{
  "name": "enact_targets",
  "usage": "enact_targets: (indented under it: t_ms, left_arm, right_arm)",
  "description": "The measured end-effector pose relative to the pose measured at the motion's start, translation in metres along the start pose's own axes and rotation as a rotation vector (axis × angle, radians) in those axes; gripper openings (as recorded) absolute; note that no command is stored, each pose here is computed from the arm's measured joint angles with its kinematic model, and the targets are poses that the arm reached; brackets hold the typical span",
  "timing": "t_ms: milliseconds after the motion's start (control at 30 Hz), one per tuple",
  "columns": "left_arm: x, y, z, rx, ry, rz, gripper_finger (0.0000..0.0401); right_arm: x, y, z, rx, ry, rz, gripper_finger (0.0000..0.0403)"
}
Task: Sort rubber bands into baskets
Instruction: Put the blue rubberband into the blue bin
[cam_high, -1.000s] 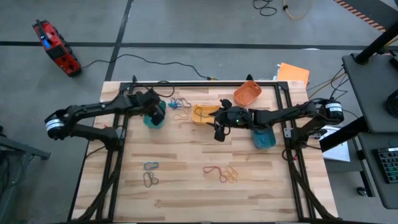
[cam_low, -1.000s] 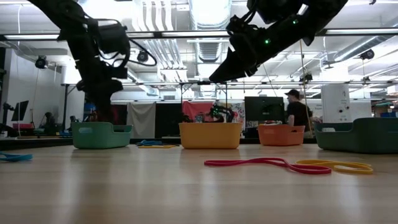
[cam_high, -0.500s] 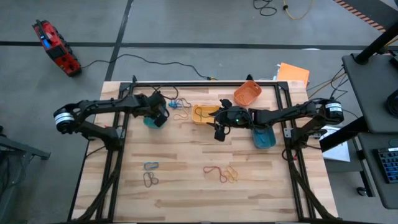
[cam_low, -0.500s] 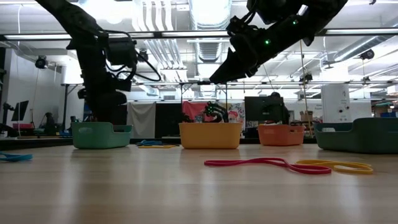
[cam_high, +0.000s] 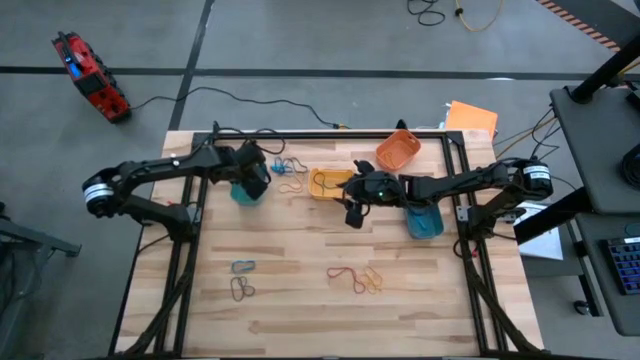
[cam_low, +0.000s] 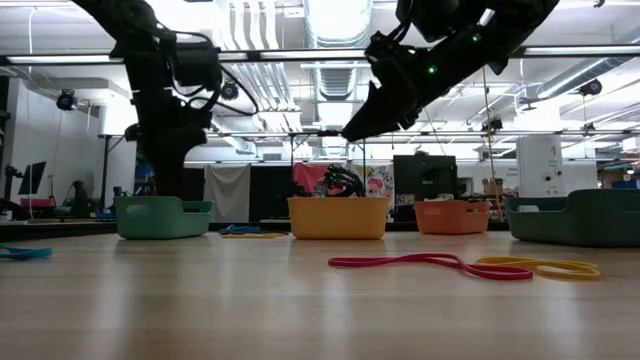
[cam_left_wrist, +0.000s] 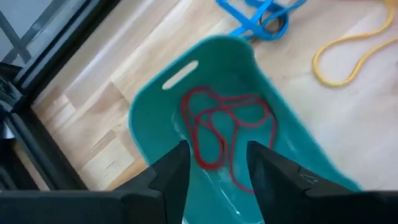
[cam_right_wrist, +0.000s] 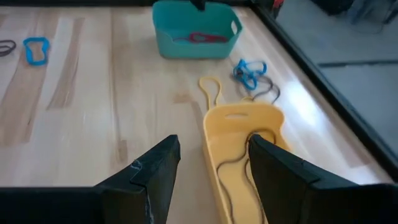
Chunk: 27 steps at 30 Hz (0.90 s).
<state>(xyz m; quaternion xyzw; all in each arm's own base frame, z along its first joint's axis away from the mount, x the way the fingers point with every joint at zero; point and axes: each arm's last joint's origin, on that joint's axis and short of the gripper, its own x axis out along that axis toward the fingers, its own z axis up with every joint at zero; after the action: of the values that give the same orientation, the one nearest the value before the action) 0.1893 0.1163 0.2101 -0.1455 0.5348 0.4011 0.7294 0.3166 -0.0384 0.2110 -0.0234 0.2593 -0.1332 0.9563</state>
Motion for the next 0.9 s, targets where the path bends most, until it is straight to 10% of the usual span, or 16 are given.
enact_targets:
  t_ms: [900]
  left_arm:
    - [-0.078, -0.119, -0.012, 0.513, -0.613, -0.418, 0.0144]
  right_arm:
    - [-0.034, 0.076, -0.049, 0.201, 0.566, 0.342, 0.0173]
